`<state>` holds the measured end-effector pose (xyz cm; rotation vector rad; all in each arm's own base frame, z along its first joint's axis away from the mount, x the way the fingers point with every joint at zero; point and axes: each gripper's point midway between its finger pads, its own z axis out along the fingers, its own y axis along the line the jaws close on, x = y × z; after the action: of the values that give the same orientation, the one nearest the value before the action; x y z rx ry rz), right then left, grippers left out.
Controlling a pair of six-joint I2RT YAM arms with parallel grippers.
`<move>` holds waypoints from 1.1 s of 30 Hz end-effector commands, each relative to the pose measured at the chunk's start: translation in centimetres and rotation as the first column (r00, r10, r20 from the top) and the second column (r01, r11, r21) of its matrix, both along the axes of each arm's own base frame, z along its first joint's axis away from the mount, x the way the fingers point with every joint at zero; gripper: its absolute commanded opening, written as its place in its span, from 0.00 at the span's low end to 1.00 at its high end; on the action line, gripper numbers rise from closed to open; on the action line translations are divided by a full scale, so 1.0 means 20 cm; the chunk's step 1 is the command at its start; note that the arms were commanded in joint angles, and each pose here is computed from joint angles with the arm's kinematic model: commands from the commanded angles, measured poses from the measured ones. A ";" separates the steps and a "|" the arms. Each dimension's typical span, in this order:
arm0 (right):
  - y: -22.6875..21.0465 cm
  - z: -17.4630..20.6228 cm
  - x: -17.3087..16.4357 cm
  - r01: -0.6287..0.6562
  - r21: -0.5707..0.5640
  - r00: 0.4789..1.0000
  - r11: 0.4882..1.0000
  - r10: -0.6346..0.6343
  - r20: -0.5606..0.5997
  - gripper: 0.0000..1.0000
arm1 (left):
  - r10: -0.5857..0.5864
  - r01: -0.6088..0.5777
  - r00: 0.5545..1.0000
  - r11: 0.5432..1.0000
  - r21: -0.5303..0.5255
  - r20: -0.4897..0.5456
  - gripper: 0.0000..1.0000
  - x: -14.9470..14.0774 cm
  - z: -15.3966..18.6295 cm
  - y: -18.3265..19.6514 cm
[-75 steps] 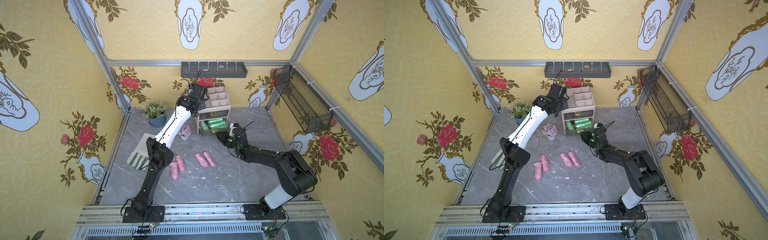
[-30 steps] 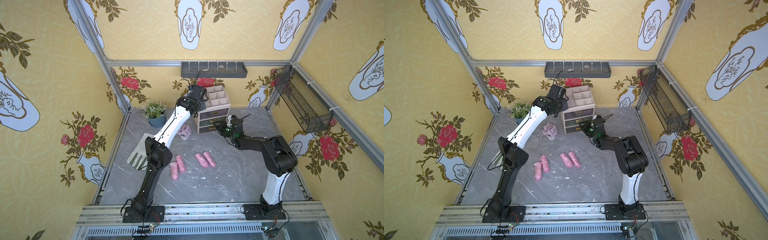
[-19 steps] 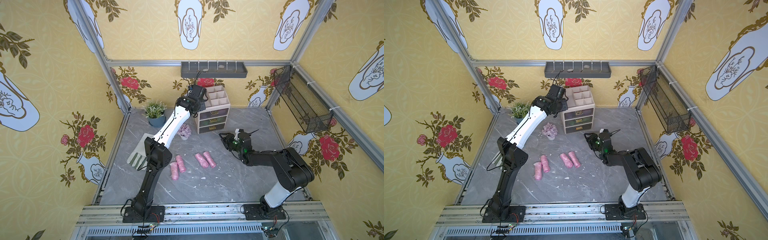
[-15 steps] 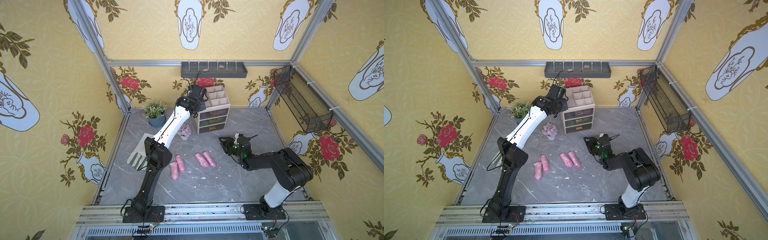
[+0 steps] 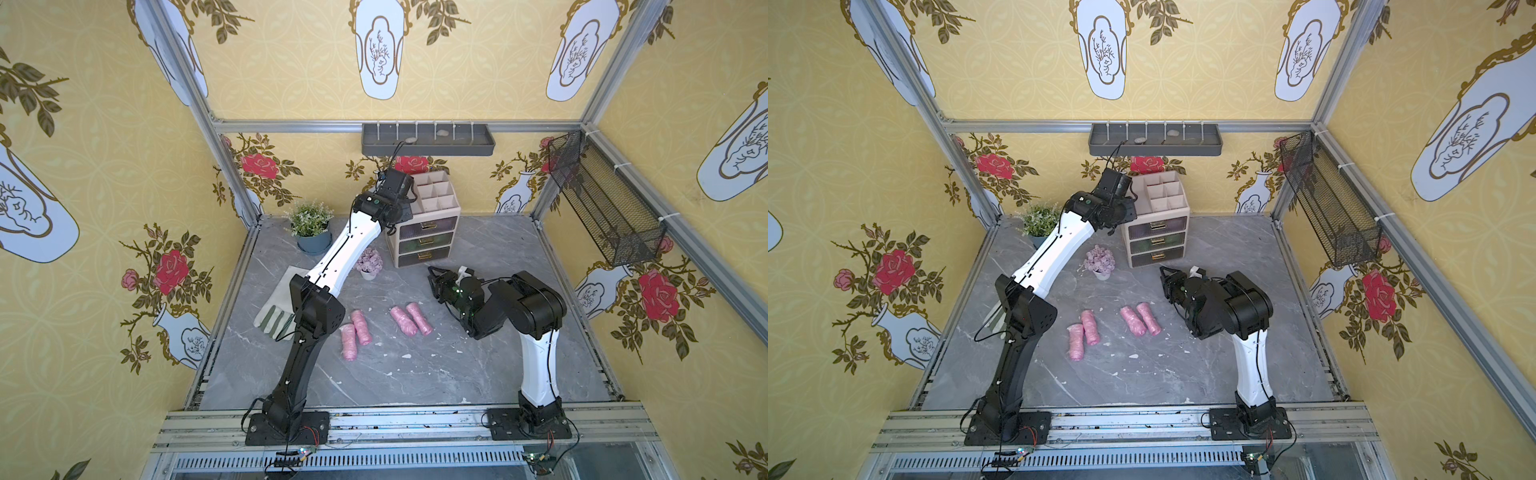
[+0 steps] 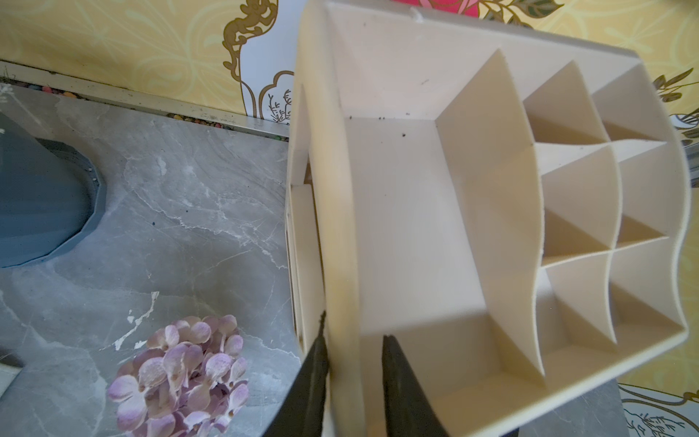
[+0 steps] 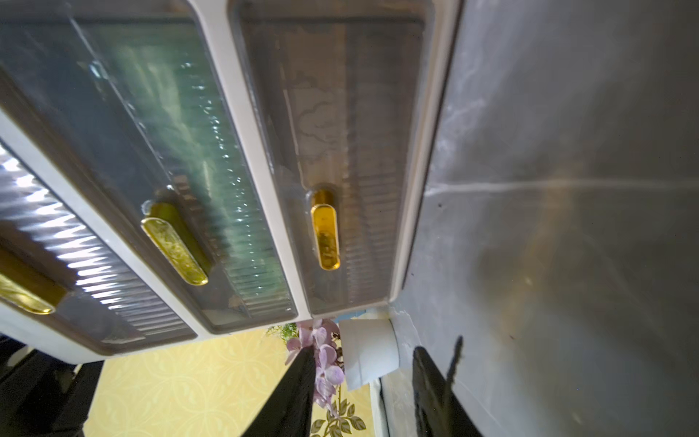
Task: Sort the rolls of trash bags by color and place them into the drawer
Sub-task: Open the drawer in the storage box.
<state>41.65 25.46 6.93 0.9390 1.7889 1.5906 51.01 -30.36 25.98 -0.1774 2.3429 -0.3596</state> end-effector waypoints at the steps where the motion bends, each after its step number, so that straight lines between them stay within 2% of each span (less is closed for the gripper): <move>1: 0.00 0.11 0.06 0.039 0.043 0.996 0.998 -0.042 0.074 0.43 | -0.022 0.024 0.998 0.999 0.033 -0.060 0.27 -0.03 -0.10 -0.01; 11: -0.03 0.01 0.15 0.100 0.001 0.995 0.995 -0.100 0.021 0.39 | -0.020 0.022 0.998 0.999 0.042 -0.063 0.26 -0.02 -0.13 0.00; 26: -0.03 0.04 0.24 0.070 0.002 0.997 0.998 -0.070 0.029 0.38 | -0.028 0.032 0.997 0.998 0.050 -0.078 0.21 -0.02 -0.15 0.01; 33: 0.00 0.06 0.27 0.054 0.001 0.998 0.999 -0.054 0.035 0.38 | -0.040 0.045 0.996 0.997 0.056 -0.083 0.13 -0.02 -0.15 0.01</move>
<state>46.70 25.16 7.91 0.9581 1.7228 1.5647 51.78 -30.34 25.53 -0.1781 2.3355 -0.3652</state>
